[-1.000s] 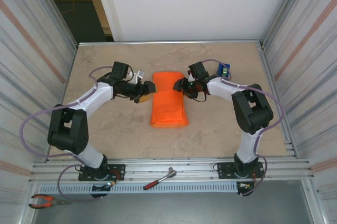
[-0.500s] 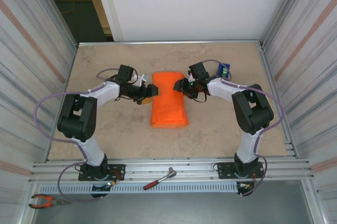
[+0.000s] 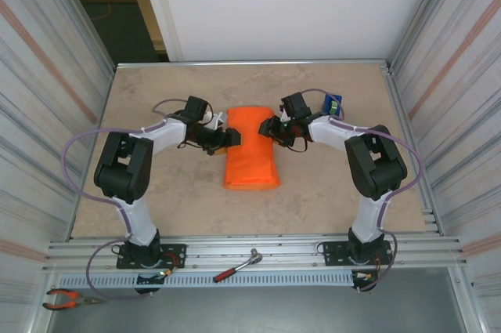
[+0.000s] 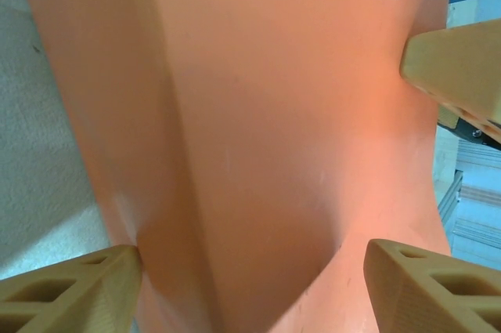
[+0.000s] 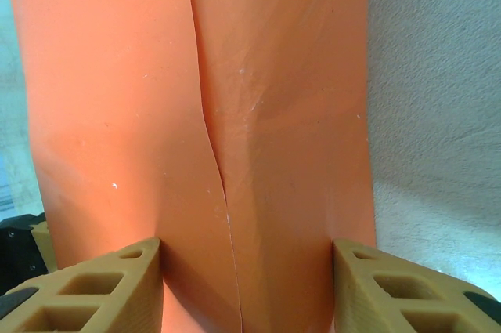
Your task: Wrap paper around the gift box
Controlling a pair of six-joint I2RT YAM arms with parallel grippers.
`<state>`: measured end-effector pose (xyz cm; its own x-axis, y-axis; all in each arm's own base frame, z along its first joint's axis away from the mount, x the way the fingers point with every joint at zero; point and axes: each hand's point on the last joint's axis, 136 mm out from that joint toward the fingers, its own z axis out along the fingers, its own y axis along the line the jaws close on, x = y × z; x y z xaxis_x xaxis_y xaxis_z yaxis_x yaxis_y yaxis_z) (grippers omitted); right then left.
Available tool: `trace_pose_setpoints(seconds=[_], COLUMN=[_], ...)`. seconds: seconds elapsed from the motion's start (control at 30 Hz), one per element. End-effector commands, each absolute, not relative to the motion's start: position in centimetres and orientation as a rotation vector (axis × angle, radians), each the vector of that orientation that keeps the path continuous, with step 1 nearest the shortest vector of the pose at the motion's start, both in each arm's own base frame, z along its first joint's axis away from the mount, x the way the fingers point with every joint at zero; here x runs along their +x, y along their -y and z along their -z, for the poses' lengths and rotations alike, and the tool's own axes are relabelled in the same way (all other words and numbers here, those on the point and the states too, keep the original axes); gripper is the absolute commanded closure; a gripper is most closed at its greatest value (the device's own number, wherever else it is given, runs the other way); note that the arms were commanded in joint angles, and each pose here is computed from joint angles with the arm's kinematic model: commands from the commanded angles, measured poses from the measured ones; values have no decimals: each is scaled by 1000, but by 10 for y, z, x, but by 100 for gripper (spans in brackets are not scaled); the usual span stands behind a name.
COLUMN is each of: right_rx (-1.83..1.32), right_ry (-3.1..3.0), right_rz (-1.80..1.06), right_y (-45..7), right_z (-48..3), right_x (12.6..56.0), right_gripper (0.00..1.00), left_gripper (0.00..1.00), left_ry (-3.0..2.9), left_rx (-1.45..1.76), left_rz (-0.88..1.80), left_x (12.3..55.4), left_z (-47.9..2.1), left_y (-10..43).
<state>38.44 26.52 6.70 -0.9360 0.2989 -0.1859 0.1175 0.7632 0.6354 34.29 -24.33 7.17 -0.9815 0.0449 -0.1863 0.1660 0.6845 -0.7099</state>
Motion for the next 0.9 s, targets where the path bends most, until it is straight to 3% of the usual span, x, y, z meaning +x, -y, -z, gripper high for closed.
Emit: trace_pose_setpoints(seconds=[0.0, 0.33, 0.87], right_rx=[388, 381, 353], right_ry=[-2799, -2800, -2803], right_rz=[-829, -837, -860], right_y=[-250, -255, -262], right_z=[-35, -36, -43], right_x=[362, 363, 366], right_gripper=[50, 50, 50], left_gripper=[24, 25, 33], left_ry=[-2681, -2777, -2939], left_rx=[253, 281, 245], left_rz=[1148, 1016, 744], left_x=[348, 339, 315], left_z=[-94, -60, -14], left_y=[250, 254, 224])
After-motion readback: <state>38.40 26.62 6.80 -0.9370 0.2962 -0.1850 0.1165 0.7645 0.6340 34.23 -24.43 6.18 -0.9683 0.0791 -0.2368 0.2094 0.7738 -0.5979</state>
